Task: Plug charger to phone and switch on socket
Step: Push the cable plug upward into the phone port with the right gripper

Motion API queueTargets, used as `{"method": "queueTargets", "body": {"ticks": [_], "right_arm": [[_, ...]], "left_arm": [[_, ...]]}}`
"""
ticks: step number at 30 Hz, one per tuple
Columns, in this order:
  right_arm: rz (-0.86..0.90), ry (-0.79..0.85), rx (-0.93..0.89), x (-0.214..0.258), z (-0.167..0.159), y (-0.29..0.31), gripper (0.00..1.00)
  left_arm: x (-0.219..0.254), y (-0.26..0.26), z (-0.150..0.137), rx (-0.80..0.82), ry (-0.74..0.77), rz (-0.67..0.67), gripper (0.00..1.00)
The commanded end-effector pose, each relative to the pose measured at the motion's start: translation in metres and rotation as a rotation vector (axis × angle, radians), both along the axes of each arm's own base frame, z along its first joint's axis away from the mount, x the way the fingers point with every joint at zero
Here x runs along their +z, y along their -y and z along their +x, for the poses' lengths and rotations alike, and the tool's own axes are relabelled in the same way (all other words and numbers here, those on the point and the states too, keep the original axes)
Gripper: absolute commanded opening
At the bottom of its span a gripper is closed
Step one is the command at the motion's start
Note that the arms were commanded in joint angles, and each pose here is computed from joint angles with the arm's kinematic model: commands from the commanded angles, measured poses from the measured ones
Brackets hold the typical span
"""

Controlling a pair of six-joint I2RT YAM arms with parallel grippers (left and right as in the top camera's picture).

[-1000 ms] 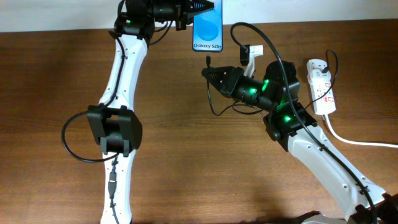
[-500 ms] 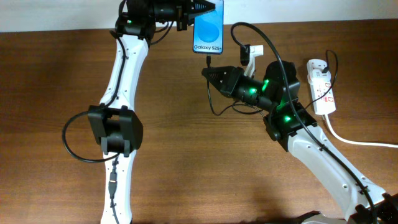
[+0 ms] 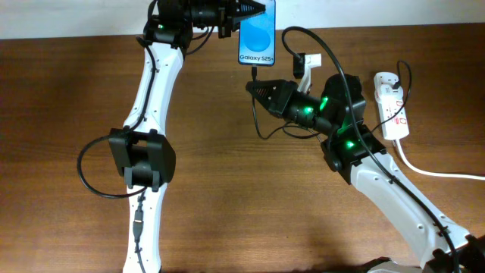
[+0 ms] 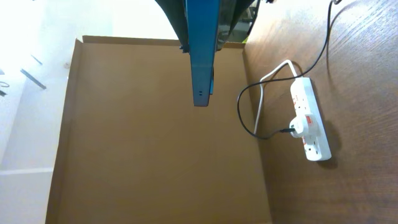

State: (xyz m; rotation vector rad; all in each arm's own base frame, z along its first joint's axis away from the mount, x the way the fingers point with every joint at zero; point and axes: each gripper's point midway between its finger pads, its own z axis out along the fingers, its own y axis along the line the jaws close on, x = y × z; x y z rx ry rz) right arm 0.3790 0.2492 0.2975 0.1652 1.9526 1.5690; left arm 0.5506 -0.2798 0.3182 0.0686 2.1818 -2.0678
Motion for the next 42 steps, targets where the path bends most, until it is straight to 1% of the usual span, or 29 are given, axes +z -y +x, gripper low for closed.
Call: {"method": "queueTargets", "body": {"ticks": [1, 4, 23, 42], "right_arm": [[-0.006, 0.002, -0.013, -0.0006, 0.0041, 0.0022, 0.04], [-0.019, -0.031, -0.017, -0.0082, 0.0036, 0.003, 0.04], [-0.013, 0.008, -0.037, -0.0014, 0.0101, 0.012, 0.04], [-0.014, 0.003, -0.011, -0.0024, 0.0043, 0.0033, 0.04]], "left_arm": [[0.0173, -0.0072, -0.0038, -0.002, 0.022, -0.011, 0.0], [0.0173, -0.0072, -0.0038, -0.002, 0.022, -0.011, 0.0], [0.0174, -0.0071, -0.005, -0.009, 0.022, -0.012, 0.0], [0.0174, -0.0065, -0.0047, -0.007, 0.023, -0.012, 0.0]]}}
